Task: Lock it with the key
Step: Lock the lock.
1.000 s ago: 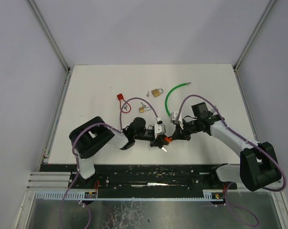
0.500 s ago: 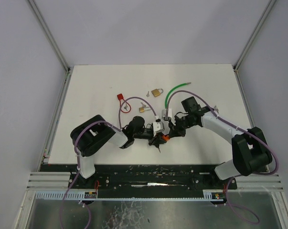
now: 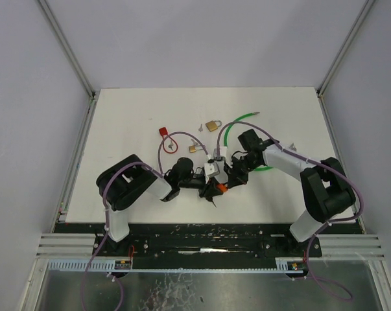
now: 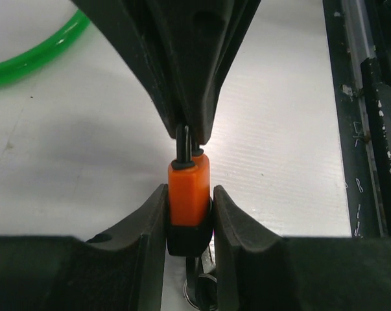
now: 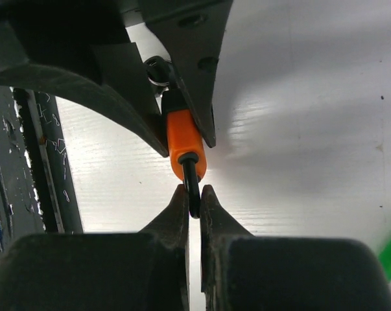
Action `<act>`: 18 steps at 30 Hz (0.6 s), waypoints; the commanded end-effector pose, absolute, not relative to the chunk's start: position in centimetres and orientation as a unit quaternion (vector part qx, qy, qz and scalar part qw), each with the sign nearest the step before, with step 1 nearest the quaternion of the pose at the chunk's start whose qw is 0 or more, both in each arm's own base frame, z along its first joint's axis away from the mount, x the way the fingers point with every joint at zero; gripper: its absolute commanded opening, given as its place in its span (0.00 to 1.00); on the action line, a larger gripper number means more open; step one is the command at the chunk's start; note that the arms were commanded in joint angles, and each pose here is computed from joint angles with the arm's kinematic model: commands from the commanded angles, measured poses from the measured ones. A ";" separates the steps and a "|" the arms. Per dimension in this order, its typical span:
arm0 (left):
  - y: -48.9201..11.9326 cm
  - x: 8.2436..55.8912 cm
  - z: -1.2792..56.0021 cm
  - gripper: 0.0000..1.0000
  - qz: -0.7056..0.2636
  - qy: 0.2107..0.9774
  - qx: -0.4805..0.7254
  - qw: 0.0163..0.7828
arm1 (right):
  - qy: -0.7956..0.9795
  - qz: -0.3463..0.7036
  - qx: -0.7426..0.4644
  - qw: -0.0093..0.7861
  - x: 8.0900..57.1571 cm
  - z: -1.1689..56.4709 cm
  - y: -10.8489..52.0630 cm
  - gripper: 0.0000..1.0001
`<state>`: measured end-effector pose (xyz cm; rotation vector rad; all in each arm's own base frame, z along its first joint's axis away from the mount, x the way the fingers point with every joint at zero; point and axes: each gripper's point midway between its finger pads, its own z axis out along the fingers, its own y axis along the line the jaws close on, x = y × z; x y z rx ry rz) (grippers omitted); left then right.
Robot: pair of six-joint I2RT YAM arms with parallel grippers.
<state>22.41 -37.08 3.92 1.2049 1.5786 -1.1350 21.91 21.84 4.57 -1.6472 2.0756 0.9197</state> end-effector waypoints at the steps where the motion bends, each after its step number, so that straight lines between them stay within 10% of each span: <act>1: -40.5 25.1 19.7 0.01 -0.464 0.396 0.459 0.646 | 0.730 0.381 -0.564 0.065 16.0 2.9 24.0 0.00; 10: -40.6 23.4 19.6 0.01 -0.507 0.399 0.464 0.607 | 0.661 0.437 -0.532 0.300 19.8 13.1 22.2 0.00; 18: -38.5 23.5 21.4 0.67 -0.499 0.418 0.412 0.637 | 0.653 0.425 -0.517 0.355 21.0 15.5 19.7 0.00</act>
